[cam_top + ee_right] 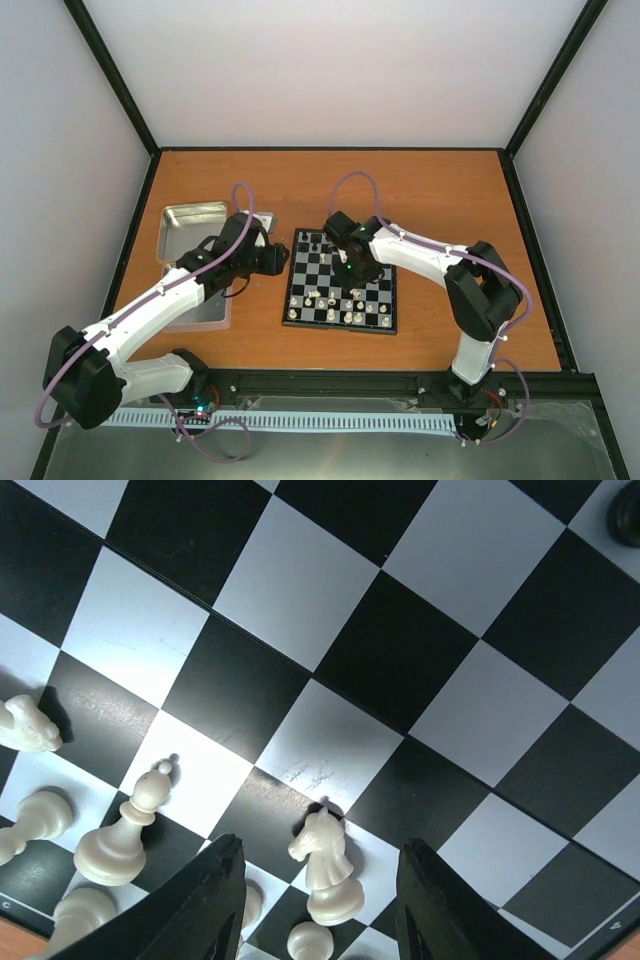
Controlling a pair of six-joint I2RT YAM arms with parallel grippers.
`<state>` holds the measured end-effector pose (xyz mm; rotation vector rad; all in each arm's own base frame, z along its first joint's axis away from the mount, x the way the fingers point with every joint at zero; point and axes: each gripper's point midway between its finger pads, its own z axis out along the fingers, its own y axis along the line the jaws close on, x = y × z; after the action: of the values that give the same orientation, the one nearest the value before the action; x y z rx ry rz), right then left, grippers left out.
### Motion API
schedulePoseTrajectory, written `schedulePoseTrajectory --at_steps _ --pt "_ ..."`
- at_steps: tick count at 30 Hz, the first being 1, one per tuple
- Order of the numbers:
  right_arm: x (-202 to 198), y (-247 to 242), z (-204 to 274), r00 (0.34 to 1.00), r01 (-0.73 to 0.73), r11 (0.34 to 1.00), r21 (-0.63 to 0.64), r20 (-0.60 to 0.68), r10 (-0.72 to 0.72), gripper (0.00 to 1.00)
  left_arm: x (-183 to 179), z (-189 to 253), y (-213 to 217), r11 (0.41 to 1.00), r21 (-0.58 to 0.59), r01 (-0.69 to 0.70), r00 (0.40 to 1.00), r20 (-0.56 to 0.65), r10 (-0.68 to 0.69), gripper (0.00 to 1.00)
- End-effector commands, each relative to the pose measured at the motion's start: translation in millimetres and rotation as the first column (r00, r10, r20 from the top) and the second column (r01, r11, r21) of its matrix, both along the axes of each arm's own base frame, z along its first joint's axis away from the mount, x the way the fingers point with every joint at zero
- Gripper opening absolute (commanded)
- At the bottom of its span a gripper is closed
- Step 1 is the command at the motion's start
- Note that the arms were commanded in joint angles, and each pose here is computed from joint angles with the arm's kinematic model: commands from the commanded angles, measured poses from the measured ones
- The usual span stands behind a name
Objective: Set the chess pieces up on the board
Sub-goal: Pick up the chess piece from the chessboard.
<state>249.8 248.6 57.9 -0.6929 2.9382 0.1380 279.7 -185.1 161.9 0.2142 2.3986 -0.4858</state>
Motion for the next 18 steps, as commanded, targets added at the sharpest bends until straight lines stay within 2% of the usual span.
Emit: schedulePoseTrajectory --at_steps 1,18 --pt "-6.3 -9.7 -4.1 0.997 -0.077 0.992 -0.095 -0.037 0.073 0.42 2.1 -1.1 1.8 1.0 0.009 0.003 1.0 -0.001 -0.003 0.55" --pt "-5.8 -8.8 -34.6 0.996 -0.076 0.989 -0.125 -0.065 0.068 0.25 2.9 -0.3 -1.2 1.0 0.003 0.019 1.0 0.004 -0.019 0.53"
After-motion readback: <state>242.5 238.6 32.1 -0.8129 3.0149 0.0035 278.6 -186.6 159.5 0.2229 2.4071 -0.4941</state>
